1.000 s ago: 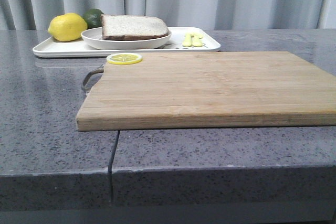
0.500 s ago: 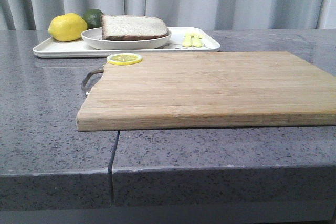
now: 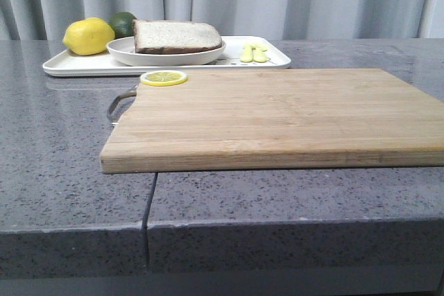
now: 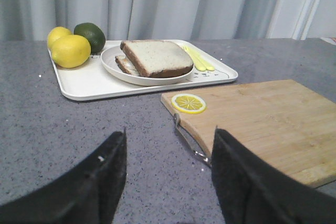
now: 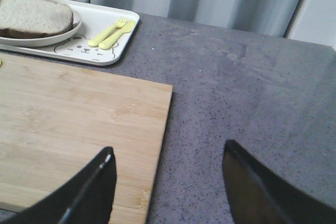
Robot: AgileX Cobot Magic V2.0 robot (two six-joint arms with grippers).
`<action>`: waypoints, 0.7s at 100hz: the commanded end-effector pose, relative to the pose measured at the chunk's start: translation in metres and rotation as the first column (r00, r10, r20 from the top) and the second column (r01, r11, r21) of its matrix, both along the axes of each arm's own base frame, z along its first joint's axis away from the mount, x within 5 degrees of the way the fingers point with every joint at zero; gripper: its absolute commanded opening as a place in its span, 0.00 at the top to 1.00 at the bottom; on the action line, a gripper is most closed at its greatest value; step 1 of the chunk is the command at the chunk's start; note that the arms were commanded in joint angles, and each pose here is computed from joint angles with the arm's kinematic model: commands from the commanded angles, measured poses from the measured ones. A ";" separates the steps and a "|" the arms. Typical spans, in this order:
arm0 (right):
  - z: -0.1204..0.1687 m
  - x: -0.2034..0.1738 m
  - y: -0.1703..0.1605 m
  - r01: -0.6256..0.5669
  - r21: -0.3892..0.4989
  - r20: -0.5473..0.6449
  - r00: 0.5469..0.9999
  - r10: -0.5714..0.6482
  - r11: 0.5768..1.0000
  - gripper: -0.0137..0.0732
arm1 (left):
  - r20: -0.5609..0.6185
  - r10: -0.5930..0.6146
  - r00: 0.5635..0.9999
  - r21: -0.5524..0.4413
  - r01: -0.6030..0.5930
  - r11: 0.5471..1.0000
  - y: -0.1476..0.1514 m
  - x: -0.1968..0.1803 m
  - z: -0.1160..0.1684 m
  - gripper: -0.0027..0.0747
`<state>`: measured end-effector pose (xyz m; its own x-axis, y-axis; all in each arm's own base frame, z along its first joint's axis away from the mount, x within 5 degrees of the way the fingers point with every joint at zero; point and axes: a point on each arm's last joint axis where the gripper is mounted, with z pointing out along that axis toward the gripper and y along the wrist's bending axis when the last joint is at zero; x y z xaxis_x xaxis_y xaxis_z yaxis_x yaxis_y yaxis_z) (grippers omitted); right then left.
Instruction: Place bread and move sandwich to tray
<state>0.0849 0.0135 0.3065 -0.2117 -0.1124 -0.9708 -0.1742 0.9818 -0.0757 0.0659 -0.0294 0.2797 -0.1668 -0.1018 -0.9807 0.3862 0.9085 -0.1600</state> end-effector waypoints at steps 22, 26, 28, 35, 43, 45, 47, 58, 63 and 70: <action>0.008 -0.005 -0.002 0.007 0.007 0.173 0.985 -0.008 1.000 0.33 | 0.063 -0.004 0.998 -0.046 0.006 0.999 -0.002 0.002 0.002 0.52; 0.008 -0.005 -0.002 0.007 0.007 0.172 0.985 -0.008 1.000 0.33 | 0.065 -0.003 0.998 -0.047 0.007 0.999 -0.002 0.002 0.002 0.52; 0.008 -0.005 -0.002 0.007 0.007 0.171 0.985 -0.008 1.000 0.33 | 0.065 -0.003 0.998 -0.047 0.007 0.999 -0.002 0.002 0.002 0.52; 0.008 -0.005 -0.002 0.007 0.007 0.170 0.985 -0.008 1.000 0.33 | 0.067 -0.003 0.998 -0.048 0.007 0.999 -0.002 0.002 0.003 0.52; 0.008 -0.005 -0.002 0.007 0.007 0.170 0.985 -0.008 1.000 0.33 | 0.067 -0.003 0.998 -0.048 0.007 0.999 -0.002 0.002 0.003 0.52; 0.008 -0.005 -0.002 0.007 0.007 0.170 0.985 -0.008 1.000 0.33 | 0.067 -0.003 0.998 -0.048 0.007 0.999 -0.002 0.002 0.003 0.53; 0.008 -0.005 -0.002 0.007 0.007 0.171 0.985 -0.008 1.000 0.34 | 0.069 -0.003 0.998 -0.049 0.007 0.999 -0.002 0.002 0.003 0.54; 0.008 -0.005 -0.002 0.007 0.007 0.171 0.985 -0.008 1.000 0.47 | 0.070 -0.003 0.998 -0.050 0.007 0.999 -0.002 0.002 0.003 0.67; 0.008 -0.005 -0.002 0.007 0.007 0.171 0.985 -0.008 1.000 0.57 | 0.070 -0.003 0.998 -0.050 0.007 0.999 -0.002 0.002 0.003 0.73; 0.008 -0.005 -0.002 0.007 0.007 0.171 0.985 -0.008 1.000 0.71 | 0.070 -0.003 0.998 -0.050 0.007 0.999 -0.002 0.002 0.003 0.86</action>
<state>0.0793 0.0126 0.2975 -0.1525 -0.1030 -0.9829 -0.1691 0.9826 -0.0767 0.0680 -0.0304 0.2659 -0.1861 -0.0931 -0.9781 0.3832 0.9098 -0.1595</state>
